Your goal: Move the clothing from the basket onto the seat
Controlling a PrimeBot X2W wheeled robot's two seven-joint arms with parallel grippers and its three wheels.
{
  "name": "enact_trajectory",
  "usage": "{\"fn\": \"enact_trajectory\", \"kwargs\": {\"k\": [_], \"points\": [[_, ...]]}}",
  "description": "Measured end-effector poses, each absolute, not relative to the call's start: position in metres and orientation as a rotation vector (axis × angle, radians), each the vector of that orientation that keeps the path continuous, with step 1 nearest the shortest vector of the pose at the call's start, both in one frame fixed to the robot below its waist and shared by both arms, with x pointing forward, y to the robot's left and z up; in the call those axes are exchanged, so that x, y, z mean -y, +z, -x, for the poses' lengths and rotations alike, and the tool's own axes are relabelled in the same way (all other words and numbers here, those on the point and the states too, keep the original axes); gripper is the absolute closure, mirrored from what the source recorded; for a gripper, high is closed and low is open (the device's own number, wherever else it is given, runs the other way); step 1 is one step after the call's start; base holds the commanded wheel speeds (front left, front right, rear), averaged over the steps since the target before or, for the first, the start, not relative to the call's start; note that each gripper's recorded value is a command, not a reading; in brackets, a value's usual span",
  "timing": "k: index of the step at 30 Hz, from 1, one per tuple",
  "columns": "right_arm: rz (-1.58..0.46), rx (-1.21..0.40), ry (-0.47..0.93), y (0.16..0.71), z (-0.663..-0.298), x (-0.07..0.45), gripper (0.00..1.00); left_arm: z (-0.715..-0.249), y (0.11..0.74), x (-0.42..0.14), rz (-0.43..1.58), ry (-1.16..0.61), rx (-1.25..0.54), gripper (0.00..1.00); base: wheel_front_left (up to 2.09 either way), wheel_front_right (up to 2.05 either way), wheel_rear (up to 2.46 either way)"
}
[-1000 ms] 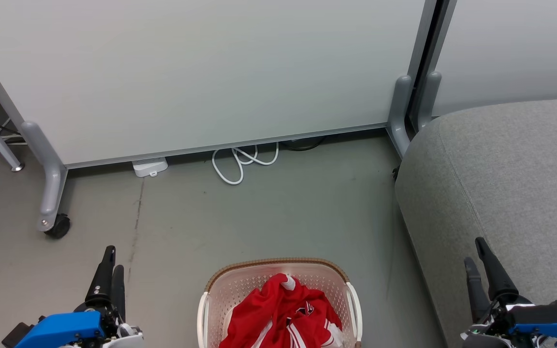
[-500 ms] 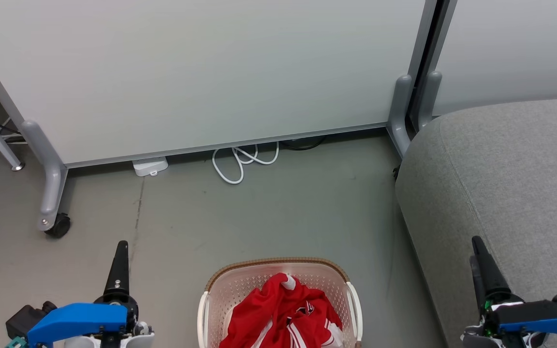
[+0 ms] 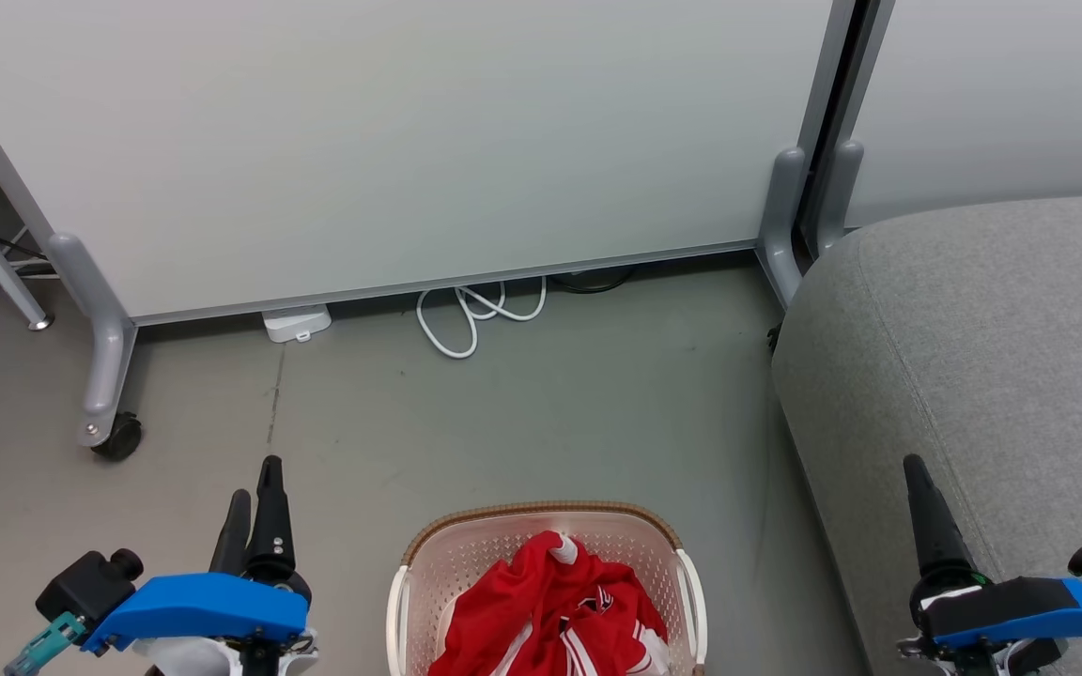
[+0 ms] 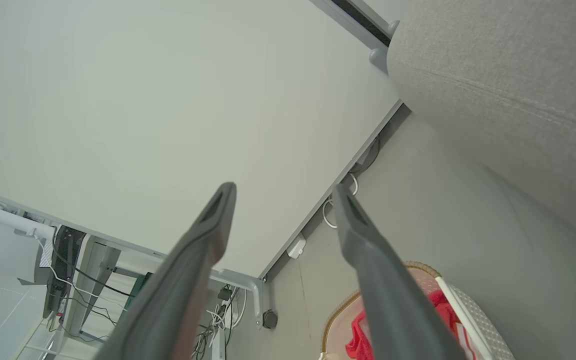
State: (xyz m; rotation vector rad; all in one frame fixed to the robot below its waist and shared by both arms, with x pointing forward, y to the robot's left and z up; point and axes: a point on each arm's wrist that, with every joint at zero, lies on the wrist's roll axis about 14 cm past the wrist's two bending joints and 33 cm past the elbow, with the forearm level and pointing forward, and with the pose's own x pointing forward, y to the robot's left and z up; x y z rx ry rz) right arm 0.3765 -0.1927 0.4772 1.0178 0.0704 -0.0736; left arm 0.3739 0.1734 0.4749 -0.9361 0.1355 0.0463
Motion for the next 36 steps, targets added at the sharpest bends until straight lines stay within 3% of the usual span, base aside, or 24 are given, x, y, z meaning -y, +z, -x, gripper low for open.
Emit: {"fn": "enact_trajectory", "kwargs": {"k": [19,36], "points": [[-0.734,-0.045,-0.042,0.483,-0.379,0.189,0.00,-0.374,0.481,-0.165,0.617,0.007,-0.112,0.00,0.00,0.00,0.00],[-0.542,-0.031,-0.004,0.487,-0.381,0.182,0.00,-0.373,0.487,-0.160,0.453,-0.030,-0.069,0.00,0.00,0.00,0.00]]}}
